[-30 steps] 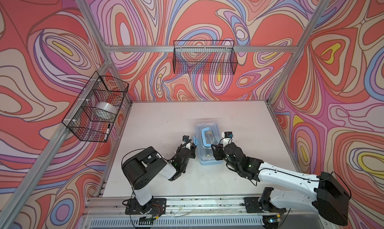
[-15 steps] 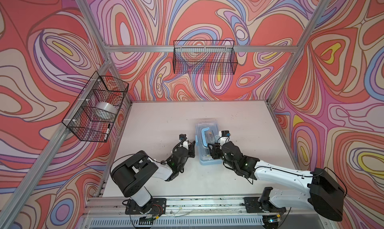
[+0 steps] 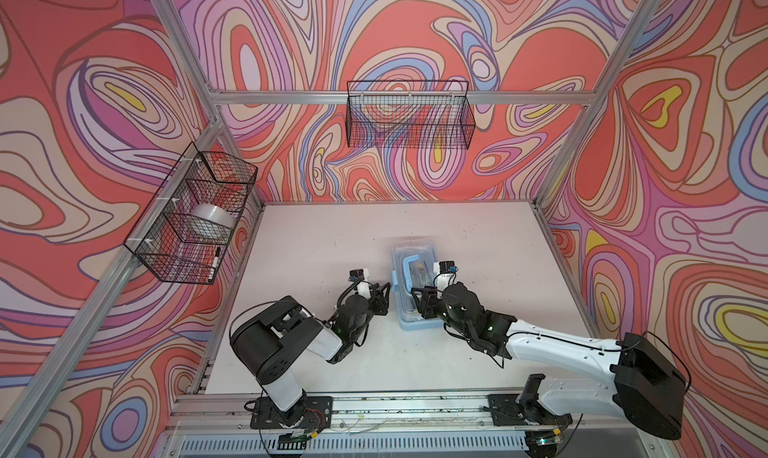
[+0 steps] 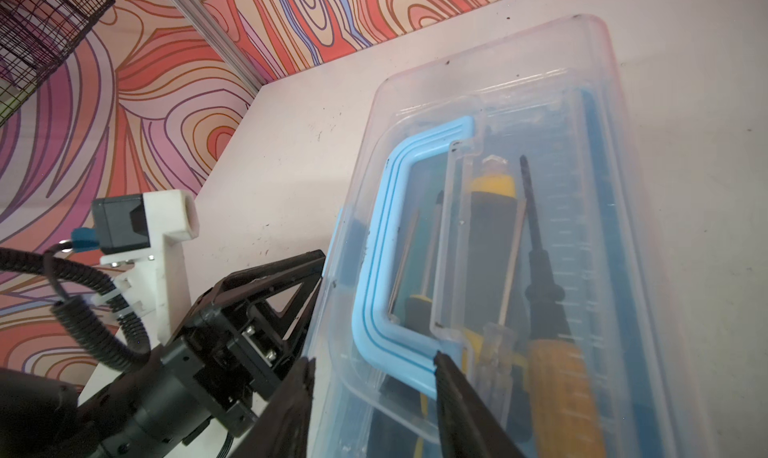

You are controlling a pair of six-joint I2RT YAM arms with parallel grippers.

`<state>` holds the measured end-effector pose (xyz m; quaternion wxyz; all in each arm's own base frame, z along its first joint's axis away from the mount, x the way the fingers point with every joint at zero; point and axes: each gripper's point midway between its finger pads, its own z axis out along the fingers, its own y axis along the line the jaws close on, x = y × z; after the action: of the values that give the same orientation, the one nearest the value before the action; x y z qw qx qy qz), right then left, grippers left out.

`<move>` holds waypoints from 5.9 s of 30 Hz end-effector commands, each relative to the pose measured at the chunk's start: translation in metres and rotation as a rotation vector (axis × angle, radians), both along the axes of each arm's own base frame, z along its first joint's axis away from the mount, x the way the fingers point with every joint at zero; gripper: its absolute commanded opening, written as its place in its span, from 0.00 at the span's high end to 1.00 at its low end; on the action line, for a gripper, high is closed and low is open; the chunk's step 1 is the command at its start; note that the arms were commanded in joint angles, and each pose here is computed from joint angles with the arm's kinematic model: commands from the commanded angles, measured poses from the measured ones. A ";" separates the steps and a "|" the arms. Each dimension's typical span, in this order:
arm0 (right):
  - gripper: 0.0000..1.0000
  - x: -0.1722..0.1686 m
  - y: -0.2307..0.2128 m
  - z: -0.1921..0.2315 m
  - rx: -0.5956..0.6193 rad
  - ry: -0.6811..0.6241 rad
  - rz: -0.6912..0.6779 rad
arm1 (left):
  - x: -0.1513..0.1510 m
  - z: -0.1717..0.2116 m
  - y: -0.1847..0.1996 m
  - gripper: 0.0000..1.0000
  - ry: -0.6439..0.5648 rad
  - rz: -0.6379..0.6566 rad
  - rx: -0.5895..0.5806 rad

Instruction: Pack the tool kit

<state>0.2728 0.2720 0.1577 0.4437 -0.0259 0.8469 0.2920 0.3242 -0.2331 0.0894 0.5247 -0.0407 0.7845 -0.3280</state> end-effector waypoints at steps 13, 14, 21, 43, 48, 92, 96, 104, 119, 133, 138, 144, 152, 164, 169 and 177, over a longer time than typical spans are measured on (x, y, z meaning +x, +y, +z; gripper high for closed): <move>0.51 -0.010 -0.016 -0.045 -0.092 0.120 -0.030 | 0.001 0.037 -0.015 0.61 0.001 -0.090 -0.202; 0.51 -0.010 -0.015 -0.045 -0.092 0.121 -0.030 | 0.001 0.038 -0.016 0.62 0.004 -0.095 -0.205; 0.52 -0.008 -0.009 -0.054 -0.105 0.140 -0.020 | -0.001 0.040 -0.024 0.66 0.024 -0.131 -0.233; 0.52 -0.009 -0.013 -0.058 -0.122 0.144 -0.030 | 0.000 0.035 -0.024 0.74 0.077 -0.140 -0.173; 0.52 -0.007 -0.012 -0.061 -0.126 0.144 -0.029 | -0.001 0.042 -0.023 0.73 0.067 -0.144 -0.149; 0.53 -0.005 -0.012 -0.066 -0.152 0.142 -0.030 | 0.005 0.024 -0.044 0.74 0.142 -0.214 -0.103; 0.53 -0.005 -0.011 -0.063 -0.140 0.137 -0.030 | 0.004 0.023 -0.046 0.74 0.149 -0.222 -0.124; 0.52 -0.002 -0.020 -0.030 -0.102 0.098 -0.070 | 0.002 0.021 -0.045 0.74 0.152 -0.221 -0.137; 0.30 0.006 -0.086 -0.006 -0.142 0.113 -0.168 | 0.001 0.021 -0.047 0.74 0.158 -0.236 -0.132; 0.30 0.021 -0.082 -0.005 -0.086 0.033 -0.084 | -0.002 0.018 -0.046 0.74 0.165 -0.245 -0.166; 0.30 0.029 -0.086 -0.006 -0.130 0.039 -0.081 | -0.005 0.010 -0.047 0.72 0.193 -0.254 -0.175; 0.30 0.035 -0.089 -0.019 -0.138 0.065 -0.083 | -0.006 0.000 -0.045 0.70 0.220 -0.245 -0.151; 0.30 0.031 -0.074 -0.029 -0.048 0.094 0.004 | -0.007 -0.008 -0.056 0.68 0.242 -0.294 -0.242; 0.33 0.004 -0.044 -0.036 0.155 0.175 0.161 | -0.007 -0.016 -0.050 0.67 0.263 -0.300 -0.356; 0.35 0.000 -0.048 -0.043 0.149 0.185 0.151 | -0.011 -0.024 -0.050 0.68 0.300 -0.299 -0.366; 0.37 0.002 -0.039 -0.050 0.196 0.186 0.185 | -0.022 -0.028 -0.071 0.69 0.302 -0.351 -0.345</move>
<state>0.3089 0.1987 0.1291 0.4206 0.0243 0.8372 0.3488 0.3340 -0.2728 0.0896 0.3946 -0.0846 0.7508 -0.5229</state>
